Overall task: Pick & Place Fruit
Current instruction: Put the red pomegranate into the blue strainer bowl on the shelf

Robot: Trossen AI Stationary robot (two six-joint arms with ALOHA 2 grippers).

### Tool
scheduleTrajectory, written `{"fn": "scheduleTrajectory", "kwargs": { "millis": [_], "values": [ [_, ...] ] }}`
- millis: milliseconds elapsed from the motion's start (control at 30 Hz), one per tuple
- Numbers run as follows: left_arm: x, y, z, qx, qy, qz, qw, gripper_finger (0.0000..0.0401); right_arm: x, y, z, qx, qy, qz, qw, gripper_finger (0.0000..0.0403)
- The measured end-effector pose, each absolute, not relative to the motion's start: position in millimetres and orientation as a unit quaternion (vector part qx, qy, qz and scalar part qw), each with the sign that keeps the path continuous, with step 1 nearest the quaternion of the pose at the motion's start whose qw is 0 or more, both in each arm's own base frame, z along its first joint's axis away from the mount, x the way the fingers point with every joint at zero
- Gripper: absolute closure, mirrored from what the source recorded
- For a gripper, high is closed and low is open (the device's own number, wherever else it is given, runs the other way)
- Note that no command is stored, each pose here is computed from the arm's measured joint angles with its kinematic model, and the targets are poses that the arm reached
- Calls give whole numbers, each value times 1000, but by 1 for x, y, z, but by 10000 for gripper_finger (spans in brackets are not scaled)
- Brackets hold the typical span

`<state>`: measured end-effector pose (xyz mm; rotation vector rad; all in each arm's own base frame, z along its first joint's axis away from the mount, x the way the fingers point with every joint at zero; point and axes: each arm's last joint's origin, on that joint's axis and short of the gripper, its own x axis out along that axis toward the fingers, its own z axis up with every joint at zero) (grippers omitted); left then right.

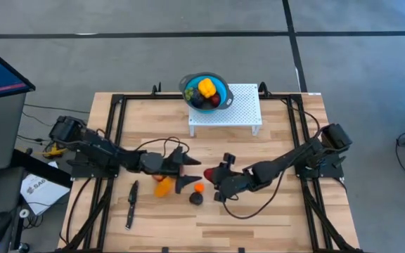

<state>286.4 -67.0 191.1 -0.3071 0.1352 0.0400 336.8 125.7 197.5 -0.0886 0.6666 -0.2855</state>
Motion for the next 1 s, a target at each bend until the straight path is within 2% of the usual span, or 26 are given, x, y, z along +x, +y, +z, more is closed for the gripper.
{"fn": "scheduleTrajectory", "kwargs": {
  "millis": [133,333,633,800,900,1000],
  "values": [
    [291,-63,191,-153,68,28,985,100,338,125,201,-62,315,-155,934,242],
    [294,-59,188,-154,69,39,985,100,343,125,207,-63,291,-160,941,222],
    [297,-53,182,-170,73,52,981,100,349,119,212,-67,266,-163,948,234],
    [298,-52,182,-173,68,43,982,101,350,118,212,-64,264,-163,949,226],
    [298,-51,183,-173,67,42,982,114,350,118,212,-64,263,-162,949,216],
    [299,-48,183,-176,67,31,982,148,351,118,213,-70,260,-160,950,207]
  ]
}}
